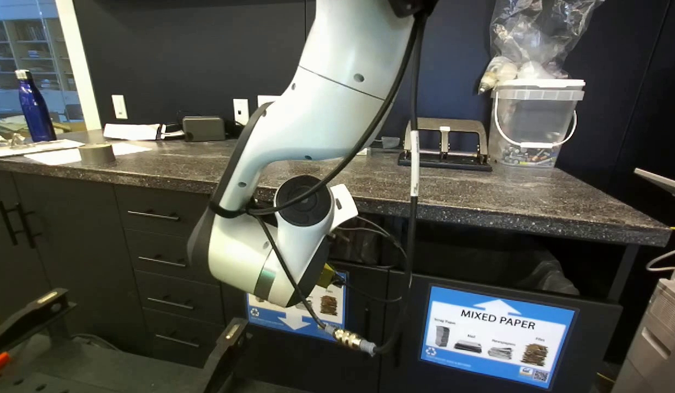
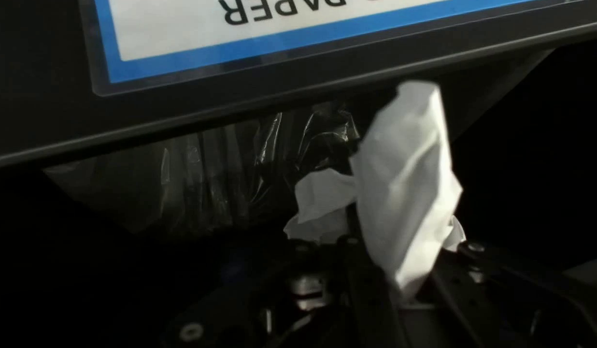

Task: Pick up the pieces of papers from the countertop and put them in the right bin.

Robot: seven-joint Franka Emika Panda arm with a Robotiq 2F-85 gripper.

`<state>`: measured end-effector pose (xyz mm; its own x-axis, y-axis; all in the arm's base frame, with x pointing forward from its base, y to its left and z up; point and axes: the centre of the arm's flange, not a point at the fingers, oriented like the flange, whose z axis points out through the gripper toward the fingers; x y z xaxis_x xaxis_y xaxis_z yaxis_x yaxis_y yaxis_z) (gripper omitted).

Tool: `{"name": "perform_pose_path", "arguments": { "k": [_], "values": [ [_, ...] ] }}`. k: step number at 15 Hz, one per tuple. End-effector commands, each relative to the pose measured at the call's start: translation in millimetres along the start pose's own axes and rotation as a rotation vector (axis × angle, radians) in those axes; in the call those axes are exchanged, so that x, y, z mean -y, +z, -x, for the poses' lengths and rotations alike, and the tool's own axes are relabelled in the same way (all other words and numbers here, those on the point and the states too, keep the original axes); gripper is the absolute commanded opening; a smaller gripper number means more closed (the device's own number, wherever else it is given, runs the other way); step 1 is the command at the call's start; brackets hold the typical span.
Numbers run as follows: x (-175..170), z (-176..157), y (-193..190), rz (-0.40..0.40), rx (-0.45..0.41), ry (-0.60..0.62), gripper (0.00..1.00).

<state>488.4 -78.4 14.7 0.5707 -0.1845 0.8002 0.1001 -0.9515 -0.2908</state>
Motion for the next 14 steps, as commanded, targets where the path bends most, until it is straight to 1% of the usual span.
{"name": "perform_pose_path", "arguments": {
  "k": [1,10,14],
  "values": [
    [-4.4,3.9,25.6,0.010,-0.054,0.021,0.07],
    [6.3,5.9,41.3,-0.013,-0.108,0.041,0.06],
    [15.4,9.8,51.6,-0.026,-0.105,0.035,0.06]
  ]
}}
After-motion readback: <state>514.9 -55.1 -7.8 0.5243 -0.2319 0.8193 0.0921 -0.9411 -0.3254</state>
